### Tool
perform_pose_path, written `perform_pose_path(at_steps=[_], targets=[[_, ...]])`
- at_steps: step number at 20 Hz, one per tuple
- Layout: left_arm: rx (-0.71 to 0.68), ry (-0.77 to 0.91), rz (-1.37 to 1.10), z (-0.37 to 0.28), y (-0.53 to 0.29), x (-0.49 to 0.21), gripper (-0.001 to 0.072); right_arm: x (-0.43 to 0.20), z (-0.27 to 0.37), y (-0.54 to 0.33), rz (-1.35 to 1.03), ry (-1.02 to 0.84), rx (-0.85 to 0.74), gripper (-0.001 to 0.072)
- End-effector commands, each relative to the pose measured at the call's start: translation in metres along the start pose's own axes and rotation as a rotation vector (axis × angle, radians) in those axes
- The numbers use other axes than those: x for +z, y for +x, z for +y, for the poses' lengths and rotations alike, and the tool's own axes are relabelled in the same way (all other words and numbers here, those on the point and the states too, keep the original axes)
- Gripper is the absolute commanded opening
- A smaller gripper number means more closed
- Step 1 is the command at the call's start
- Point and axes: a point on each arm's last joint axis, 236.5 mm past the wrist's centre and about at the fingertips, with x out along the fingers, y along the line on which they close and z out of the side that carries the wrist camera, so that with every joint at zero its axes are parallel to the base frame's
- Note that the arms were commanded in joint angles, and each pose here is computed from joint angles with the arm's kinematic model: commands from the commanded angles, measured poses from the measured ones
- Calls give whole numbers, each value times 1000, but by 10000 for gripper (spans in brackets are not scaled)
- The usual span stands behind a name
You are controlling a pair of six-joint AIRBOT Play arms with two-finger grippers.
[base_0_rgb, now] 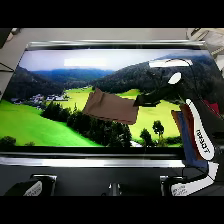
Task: Fold the shirts.
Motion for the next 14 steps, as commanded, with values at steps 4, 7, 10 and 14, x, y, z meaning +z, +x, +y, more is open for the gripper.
perform_pose_path(at_steps=[4,7,10,14], targets=[[15,3,43,3,-1,-10,32,-4,-18,39,-47,145,-15,666],[15,1,43,3,-1,-10,32,-2,-8,53,-39,203,60,588],[15,2,43,3,-1,-10,32,0,-3,58,-41,227,103,460],[16,3,43,4,-1,-10,32,3,14,52,-60,87,167,20]])
